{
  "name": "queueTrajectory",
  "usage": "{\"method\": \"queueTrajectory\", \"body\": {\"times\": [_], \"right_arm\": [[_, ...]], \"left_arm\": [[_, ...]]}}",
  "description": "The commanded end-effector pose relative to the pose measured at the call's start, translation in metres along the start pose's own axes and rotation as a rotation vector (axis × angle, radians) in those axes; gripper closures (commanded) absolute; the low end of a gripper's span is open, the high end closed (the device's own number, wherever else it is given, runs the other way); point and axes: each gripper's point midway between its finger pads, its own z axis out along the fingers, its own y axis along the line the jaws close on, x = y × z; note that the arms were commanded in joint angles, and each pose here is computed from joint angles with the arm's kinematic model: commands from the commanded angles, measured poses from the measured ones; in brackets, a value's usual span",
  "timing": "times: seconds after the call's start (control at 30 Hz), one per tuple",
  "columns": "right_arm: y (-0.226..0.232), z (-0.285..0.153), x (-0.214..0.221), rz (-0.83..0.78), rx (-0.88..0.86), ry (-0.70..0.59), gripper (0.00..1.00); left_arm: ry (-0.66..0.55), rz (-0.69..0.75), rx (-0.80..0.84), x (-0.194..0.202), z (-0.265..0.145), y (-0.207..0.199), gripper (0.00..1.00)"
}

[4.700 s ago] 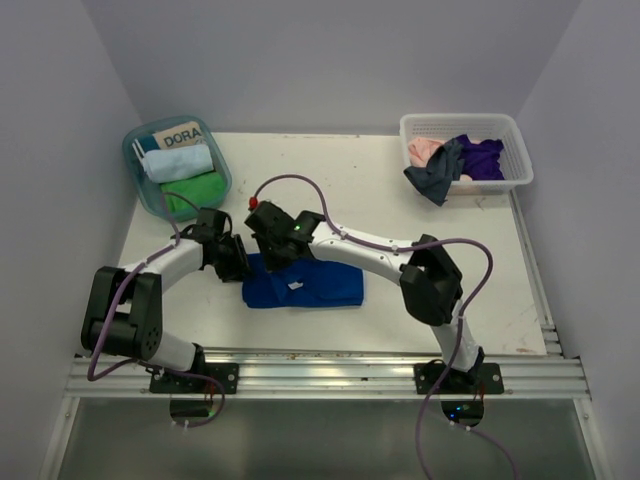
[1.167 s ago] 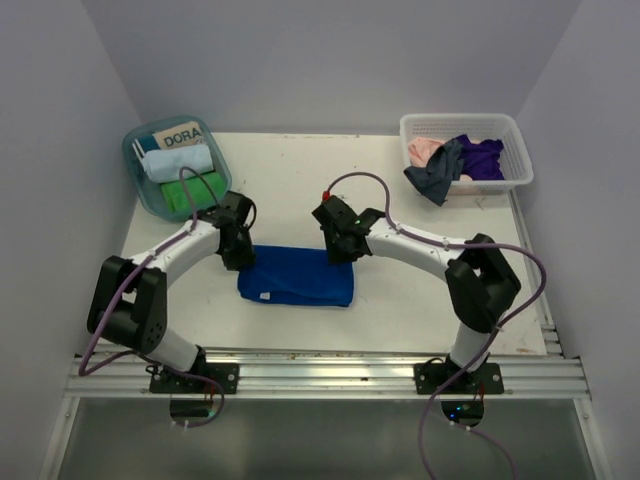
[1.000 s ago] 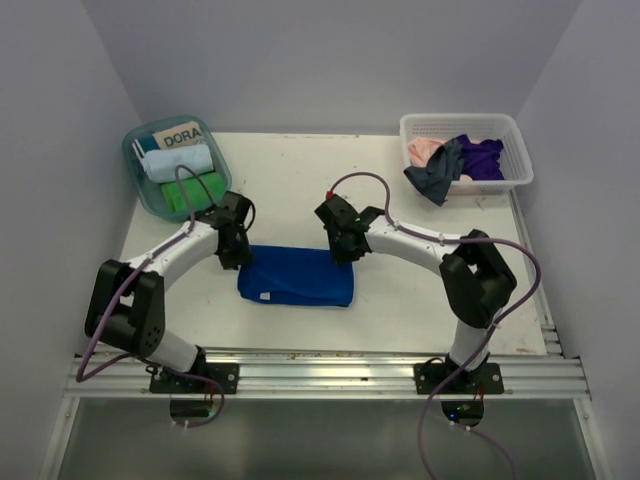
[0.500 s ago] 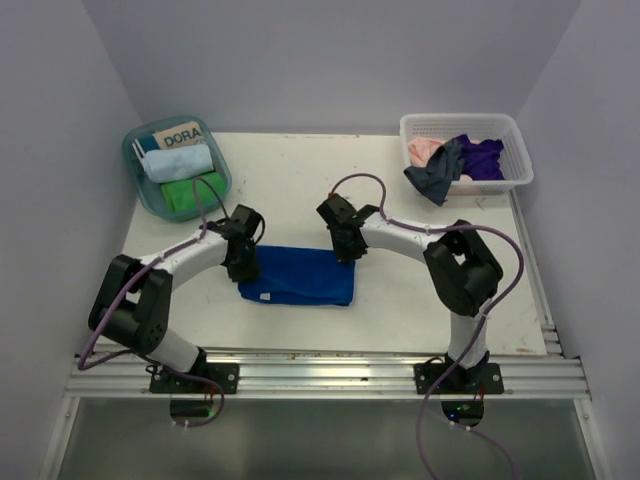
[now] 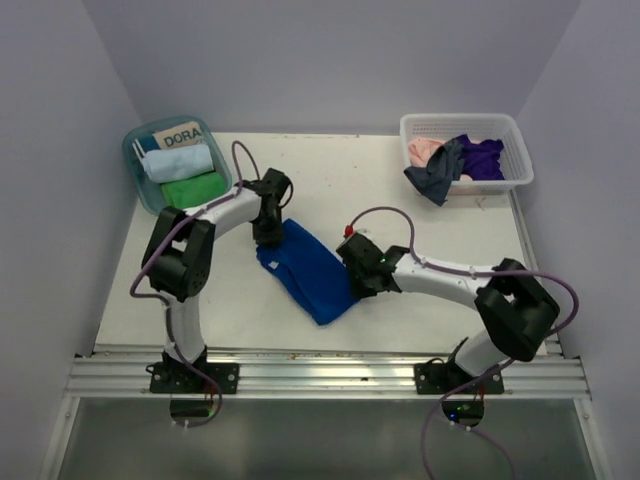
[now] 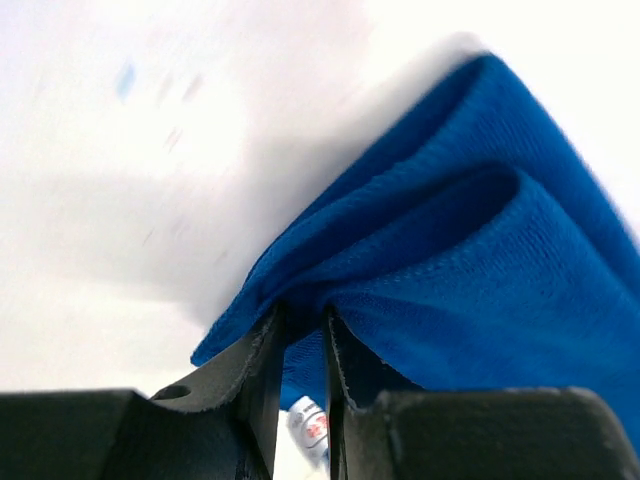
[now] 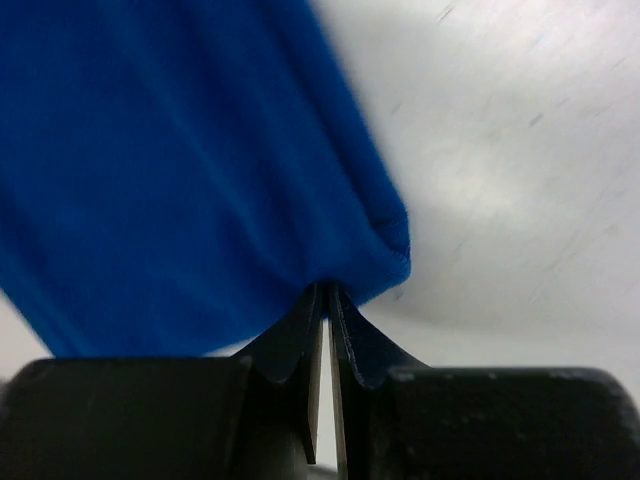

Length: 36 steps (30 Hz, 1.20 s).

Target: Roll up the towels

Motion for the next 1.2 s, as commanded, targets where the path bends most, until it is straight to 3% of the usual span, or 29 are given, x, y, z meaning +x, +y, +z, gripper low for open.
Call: {"method": "queueTrajectory", "body": {"times": [0.0, 0.17, 0.3, 0.5, 0.7, 0.87, 1.17], "right_arm": [[0.023, -0.032, 0.028, 0.014, -0.062, 0.038, 0.89], [0.02, -0.068, 0.001, -0.02, -0.018, -0.08, 0.86], [0.022, -0.086, -0.026, -0.036, -0.034, -0.183, 0.79], [0.027, -0.064, -0.031, -0.044, -0.051, -0.126, 0.8], [0.027, -0.042, -0.045, -0.031, -0.071, -0.108, 0.8], [0.027, -0.022, -0.038, -0.06, -0.065, -0.059, 0.81], [0.026, 0.007, 0.014, -0.028, -0.086, 0.058, 0.85]], "left_arm": [[-0.085, 0.117, 0.012, -0.044, 0.016, -0.043, 0.75], [-0.21, 0.196, 0.019, -0.092, -0.027, -0.093, 0.71], [-0.313, 0.167, 0.061, -0.111, -0.074, -0.093, 0.67], [-0.315, 0.119, 0.146, -0.088, -0.101, -0.088, 0.65], [-0.226, 0.071, 0.267, -0.037, -0.076, -0.089, 0.68], [-0.157, 0.073, 0.239, -0.014, -0.04, -0.083, 0.7], [-0.13, 0.083, 0.161, -0.042, 0.01, -0.067, 0.73]]}}
